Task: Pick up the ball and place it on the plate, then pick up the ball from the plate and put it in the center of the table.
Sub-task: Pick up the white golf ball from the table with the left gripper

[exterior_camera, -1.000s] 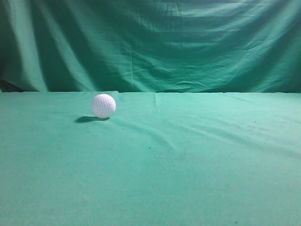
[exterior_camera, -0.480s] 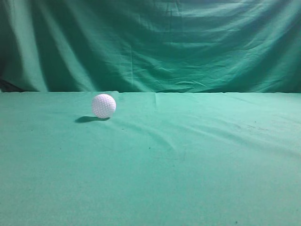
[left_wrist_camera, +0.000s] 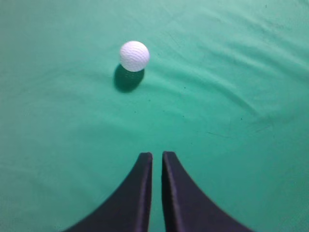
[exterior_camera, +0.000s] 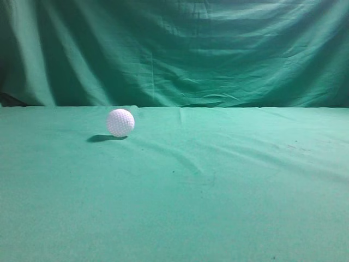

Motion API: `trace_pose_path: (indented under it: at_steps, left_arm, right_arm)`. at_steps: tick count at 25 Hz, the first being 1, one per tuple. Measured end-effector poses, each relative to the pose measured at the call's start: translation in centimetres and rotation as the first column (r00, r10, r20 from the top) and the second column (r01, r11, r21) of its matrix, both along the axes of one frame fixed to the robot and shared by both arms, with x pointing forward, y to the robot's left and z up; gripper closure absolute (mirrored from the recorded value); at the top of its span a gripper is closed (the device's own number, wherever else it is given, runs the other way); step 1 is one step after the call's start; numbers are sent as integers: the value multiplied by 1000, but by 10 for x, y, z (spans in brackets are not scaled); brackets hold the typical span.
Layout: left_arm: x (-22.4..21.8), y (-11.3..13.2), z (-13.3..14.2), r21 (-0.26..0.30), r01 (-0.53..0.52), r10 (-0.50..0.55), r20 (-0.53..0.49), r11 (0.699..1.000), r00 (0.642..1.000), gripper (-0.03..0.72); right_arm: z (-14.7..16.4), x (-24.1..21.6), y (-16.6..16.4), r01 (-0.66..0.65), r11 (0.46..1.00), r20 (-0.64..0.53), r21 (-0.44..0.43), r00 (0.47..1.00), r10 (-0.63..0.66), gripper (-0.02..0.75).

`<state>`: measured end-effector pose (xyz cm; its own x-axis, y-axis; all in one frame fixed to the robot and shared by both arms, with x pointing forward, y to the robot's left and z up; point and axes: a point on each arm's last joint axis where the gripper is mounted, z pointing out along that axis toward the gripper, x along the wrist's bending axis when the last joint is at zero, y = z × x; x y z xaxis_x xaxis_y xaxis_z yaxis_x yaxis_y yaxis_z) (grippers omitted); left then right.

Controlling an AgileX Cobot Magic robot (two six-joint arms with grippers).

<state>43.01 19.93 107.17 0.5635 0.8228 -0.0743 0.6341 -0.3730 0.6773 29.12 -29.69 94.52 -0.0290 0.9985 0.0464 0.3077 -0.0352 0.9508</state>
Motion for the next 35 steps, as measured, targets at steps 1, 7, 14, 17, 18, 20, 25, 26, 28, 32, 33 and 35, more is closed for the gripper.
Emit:
trace_pose_path:
  at_steps: [1, 7, 14, 17, 18, 20, 25, 26, 28, 32, 33, 35]
  left_arm:
    - [11, -6, -4, 14, 8, -8, -26, 1000, 1000, 631]
    - [69, -35, -28, 65, 22, -12, -158, 998, 987, 631]
    - [122, -60, -58, 93, 32, -9, -238, 995, 971, 389]
    - [136, -69, -67, 73, 22, -2, -264, 997, 965, 176]
    - [140, -71, -70, 68, 19, 0, -269, 997, 963, 95]
    - [146, -77, -75, 64, 22, -4, -277, 998, 961, 33]
    - [159, -88, -85, 73, 39, -17, -281, 997, 960, 44]
    - [162, -88, -87, 86, 45, -20, -278, 995, 960, 92]
    - [165, -88, -91, 115, 59, -26, -270, 992, 963, 92]
    - [173, -90, -101, 147, 72, -30, -270, 986, 962, 92]
    - [174, -90, -104, 153, 75, -31, -273, 985, 962, 92]
    - [177, -91, -110, 161, 79, -31, -280, 984, 959, 92]
  right_arm:
    - [0, 0, 0, 0, 1000, 0, 0, 1000, 0, 689]
    - [0, 0, 0, 0, 1000, 0, 0, 1000, 0, 689]
    - [0, 0, 0, 0, 1000, 0, 0, 1000, 0, 689]
    - [0, 0, 0, 0, 1000, 0, 0, 1000, 0, 689]
    - [0, 0, 0, 0, 1000, 0, 0, 1000, 0, 689]
    - [0, 0, 0, 0, 1000, 0, 0, 1000, 0, 689]
    - [0, 0, 0, 0, 1000, 0, 0, 1000, 0, 689]
    - [0, 0, 0, 0, 1000, 0, 0, 1000, 0, 689]
    - [0, 0, 0, 0, 1000, 0, 0, 1000, 0, 689]
    - [0, 0, 0, 0, 1000, 0, 0, 1000, 0, 689]
    - [0, 0, 0, 0, 1000, 0, 0, 1000, 0, 689]
    - [0, 0, 0, 0, 1000, 0, 0, 1000, 0, 689]
